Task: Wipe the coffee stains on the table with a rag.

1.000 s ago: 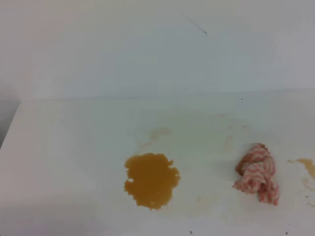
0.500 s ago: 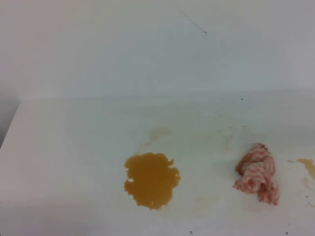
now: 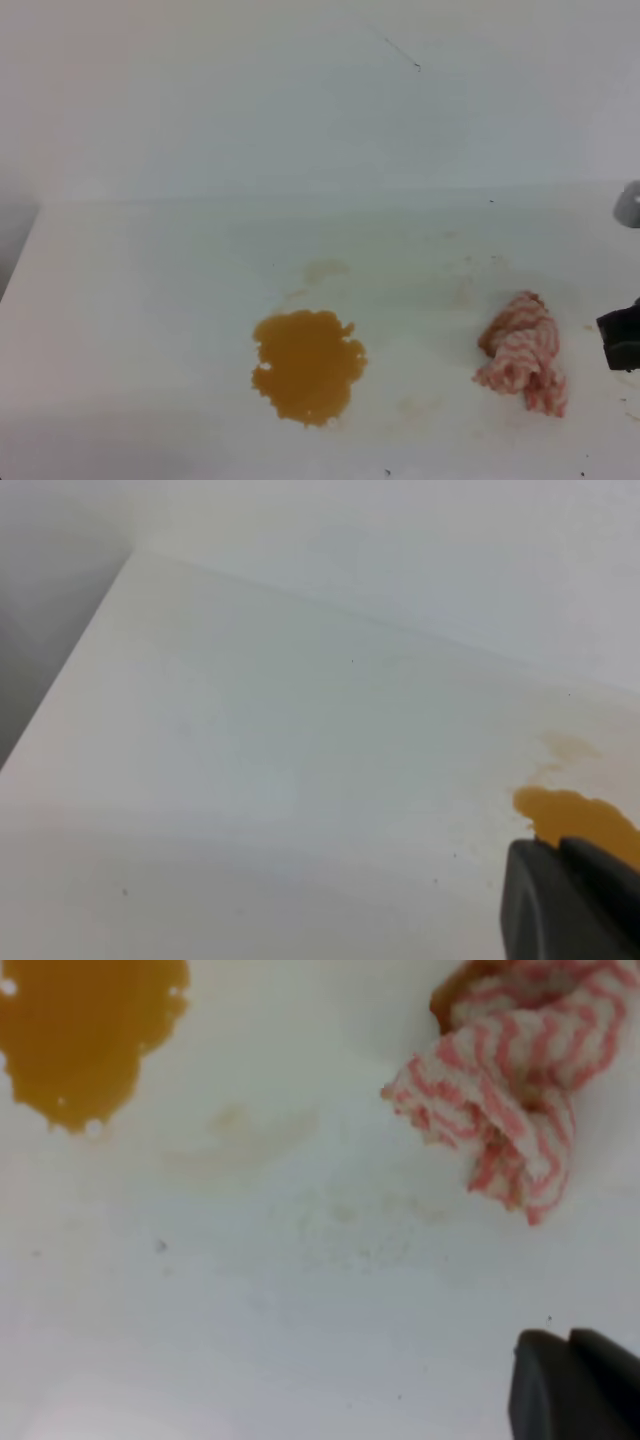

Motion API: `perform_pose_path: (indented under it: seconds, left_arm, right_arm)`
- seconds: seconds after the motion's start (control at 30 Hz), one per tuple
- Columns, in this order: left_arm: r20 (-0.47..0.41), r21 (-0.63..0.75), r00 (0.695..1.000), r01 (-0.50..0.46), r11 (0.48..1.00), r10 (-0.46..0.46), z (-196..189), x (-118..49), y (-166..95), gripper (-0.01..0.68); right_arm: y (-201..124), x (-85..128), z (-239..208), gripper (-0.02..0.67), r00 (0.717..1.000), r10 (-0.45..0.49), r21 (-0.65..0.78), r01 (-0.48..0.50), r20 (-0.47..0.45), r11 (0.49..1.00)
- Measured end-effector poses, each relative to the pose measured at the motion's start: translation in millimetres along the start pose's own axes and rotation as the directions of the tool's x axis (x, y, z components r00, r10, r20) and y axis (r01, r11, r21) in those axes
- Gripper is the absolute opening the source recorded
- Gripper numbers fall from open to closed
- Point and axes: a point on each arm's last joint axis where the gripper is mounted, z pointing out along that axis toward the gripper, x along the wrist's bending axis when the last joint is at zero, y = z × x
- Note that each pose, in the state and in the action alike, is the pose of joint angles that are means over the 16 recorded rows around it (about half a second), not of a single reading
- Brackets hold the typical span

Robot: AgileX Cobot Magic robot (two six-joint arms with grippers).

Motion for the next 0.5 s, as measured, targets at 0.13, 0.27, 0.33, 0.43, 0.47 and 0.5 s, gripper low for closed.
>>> perform_pose_path:
  seconds: [0.13,0.27,0.33,0.43,0.47,0.5]
  left_arm:
    - [0.000,0.000,1.000,0.000,1.000,0.000,0,0.0,0,0.000]
    - [0.000,0.000,1.000,0.000,1.000,0.000,0,0.0,0,0.000]
    - [0.000,0.000,1.000,0.000,1.000,0.000,0,0.0,0,0.000]
    - [0.000,0.000,1.000,0.000,1.000,0.000,0,0.0,0,0.000]
    - [0.000,0.000,1.000,0.000,1.000,0.000,0,0.0,0,0.000]
    - [0.000,0.000,1.000,0.000,1.000,0.000,0,0.0,0,0.000]
  right_arm:
    - [7,10,4,0.026,1.000,-0.006,0.010,0.006,0.012,1.000]
    - [15,18,5,0.026,1.000,-0.018,0.017,0.018,0.020,1.000]
    - [19,21,6,0.027,0.999,-0.027,0.027,0.026,0.025,0.999]
    - [26,24,8,0.041,0.999,-0.034,0.054,0.032,0.034,0.998]
    - [28,25,9,0.050,0.999,-0.037,0.066,0.034,0.037,0.997]
    - [30,25,11,0.061,0.998,-0.040,0.078,0.036,0.041,0.996]
